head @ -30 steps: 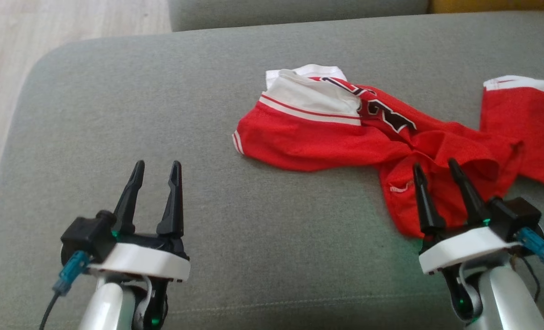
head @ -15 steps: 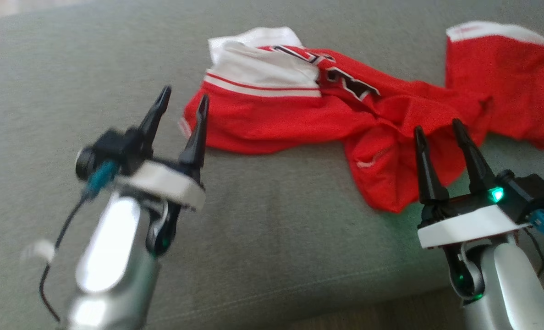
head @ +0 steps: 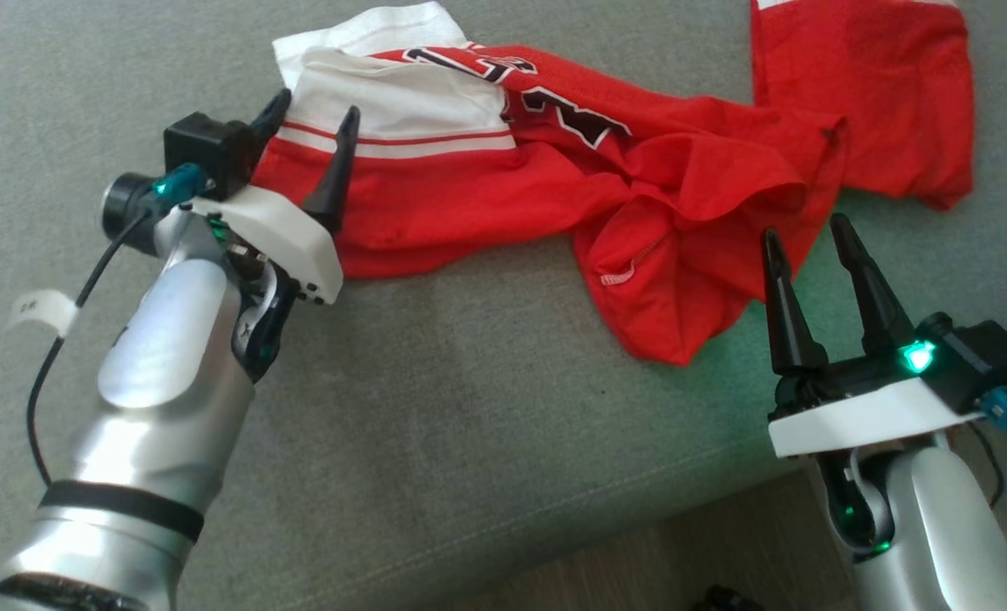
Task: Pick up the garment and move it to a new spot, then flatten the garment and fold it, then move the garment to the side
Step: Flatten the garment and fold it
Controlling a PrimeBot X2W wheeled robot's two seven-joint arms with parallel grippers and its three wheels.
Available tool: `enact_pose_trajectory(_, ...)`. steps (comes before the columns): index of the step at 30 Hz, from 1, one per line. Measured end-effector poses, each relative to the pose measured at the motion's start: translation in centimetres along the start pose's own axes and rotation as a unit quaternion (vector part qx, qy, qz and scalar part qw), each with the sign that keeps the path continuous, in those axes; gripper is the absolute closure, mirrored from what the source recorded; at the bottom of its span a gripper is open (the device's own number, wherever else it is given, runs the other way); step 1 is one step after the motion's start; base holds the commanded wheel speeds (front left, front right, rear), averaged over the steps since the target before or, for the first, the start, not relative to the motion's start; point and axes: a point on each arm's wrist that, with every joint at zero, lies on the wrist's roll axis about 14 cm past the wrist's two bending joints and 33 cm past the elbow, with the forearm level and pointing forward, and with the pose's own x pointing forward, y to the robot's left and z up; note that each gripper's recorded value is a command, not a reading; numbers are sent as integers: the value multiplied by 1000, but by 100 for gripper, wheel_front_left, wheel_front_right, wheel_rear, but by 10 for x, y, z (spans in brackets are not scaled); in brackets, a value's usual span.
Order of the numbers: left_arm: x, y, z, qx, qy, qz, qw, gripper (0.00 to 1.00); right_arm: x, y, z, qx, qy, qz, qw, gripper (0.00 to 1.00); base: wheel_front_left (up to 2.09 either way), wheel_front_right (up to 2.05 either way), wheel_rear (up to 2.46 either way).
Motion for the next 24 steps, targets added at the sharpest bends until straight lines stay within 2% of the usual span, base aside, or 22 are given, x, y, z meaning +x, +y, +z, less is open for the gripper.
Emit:
enact_pose_trajectory(9,4,10,-11,-5,32,-2,999,0,2,4,1,2,-3,6,1000,0,0,0,0)
enact_pose_trajectory(10,4,10,-11,-4,35,-3,999,18,3,4,2,3,-4,6,1000,0,0,0,0)
enact_pose_trajectory(11,4,9,-12,-3,36,-4,999,55,3,5,2,3,-4,7,1000,0,0,0,0)
enact_pose_trajectory(12,4,8,-13,-3,37,-7,999,100,4,6,2,3,-4,8,1000,0,0,0,0)
enact_pose_trajectory(16,2,2,-15,-18,37,-14,999,100,6,9,1,4,-5,14,1000,0,0,0,0)
enact_pose_trajectory(20,-3,19,-3,-20,19,6,1000,100,10,14,5,5,-11,21,1000,0,0,0,0)
enact_pose_trajectory(24,-7,49,52,-2,-53,38,998,100,14,21,8,4,-17,32,999,0,0,0,0)
